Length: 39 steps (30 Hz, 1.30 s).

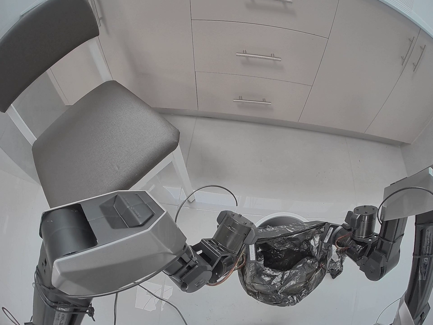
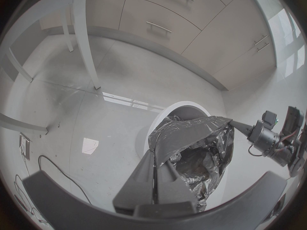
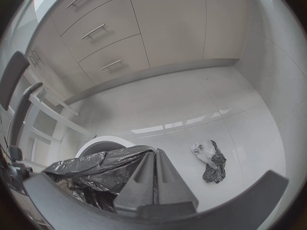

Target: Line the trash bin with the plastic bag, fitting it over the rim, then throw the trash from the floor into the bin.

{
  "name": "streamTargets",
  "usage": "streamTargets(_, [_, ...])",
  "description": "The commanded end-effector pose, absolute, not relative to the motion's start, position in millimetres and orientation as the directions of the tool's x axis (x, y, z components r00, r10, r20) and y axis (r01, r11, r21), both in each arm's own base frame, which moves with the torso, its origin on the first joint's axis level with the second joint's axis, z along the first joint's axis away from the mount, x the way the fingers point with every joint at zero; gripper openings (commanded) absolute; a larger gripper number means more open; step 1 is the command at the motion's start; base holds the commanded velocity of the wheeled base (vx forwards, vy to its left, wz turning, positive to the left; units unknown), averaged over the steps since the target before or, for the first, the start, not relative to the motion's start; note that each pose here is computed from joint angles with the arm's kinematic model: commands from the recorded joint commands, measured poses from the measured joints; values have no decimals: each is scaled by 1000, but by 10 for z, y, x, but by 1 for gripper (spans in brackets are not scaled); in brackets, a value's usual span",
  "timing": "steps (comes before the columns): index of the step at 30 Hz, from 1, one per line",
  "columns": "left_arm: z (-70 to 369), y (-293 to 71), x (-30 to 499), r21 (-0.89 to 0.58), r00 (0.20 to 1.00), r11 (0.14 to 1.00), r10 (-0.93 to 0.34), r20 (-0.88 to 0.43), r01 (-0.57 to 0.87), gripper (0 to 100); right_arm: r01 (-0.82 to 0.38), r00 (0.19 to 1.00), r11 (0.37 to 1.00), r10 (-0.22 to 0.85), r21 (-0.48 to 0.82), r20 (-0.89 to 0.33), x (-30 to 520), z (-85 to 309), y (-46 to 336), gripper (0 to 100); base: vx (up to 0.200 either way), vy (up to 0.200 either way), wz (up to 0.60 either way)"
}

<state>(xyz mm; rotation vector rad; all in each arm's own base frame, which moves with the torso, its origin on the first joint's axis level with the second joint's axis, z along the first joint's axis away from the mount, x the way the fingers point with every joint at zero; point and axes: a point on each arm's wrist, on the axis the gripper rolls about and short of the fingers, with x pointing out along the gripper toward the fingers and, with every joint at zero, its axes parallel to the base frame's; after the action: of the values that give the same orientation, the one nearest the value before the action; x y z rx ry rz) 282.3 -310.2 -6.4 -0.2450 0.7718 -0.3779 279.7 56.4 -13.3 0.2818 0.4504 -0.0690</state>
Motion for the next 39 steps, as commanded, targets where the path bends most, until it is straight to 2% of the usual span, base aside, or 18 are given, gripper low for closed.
streamTargets(1, [-103, -3118, 2757, -336, 650, 910, -409, -640, 243, 0, 120, 913, 956, 0, 268, -407, 2804, -64, 567, 0, 0, 0, 0])
streamTargets(6, [-1, -3174, 2669, -339, 665, 906, -417, -620, 253, 0, 103, 915, 951, 23, 290, -402, 2789, -30, 577, 0, 0, 0, 0])
streamTargets(23, [-205, -3096, 2990, -364, 710, 911, -387, -588, 195, 0, 122, 912, 937, 24, 326, -410, 2901, -162, 602, 0, 0, 0, 0])
streamTargets(34, [-101, -3026, 3201, -401, 750, 900, -383, -540, 170, 0, 52, 954, 934, 58, 354, -293, 3170, -36, 753, 0, 0, 0, 0])
streamTargets(39, [-84, -3053, 3226, -406, 752, 896, -391, -531, 178, 0, 55, 952, 935, 57, 350, -302, 3191, -89, 759, 0, 0, 0, 0])
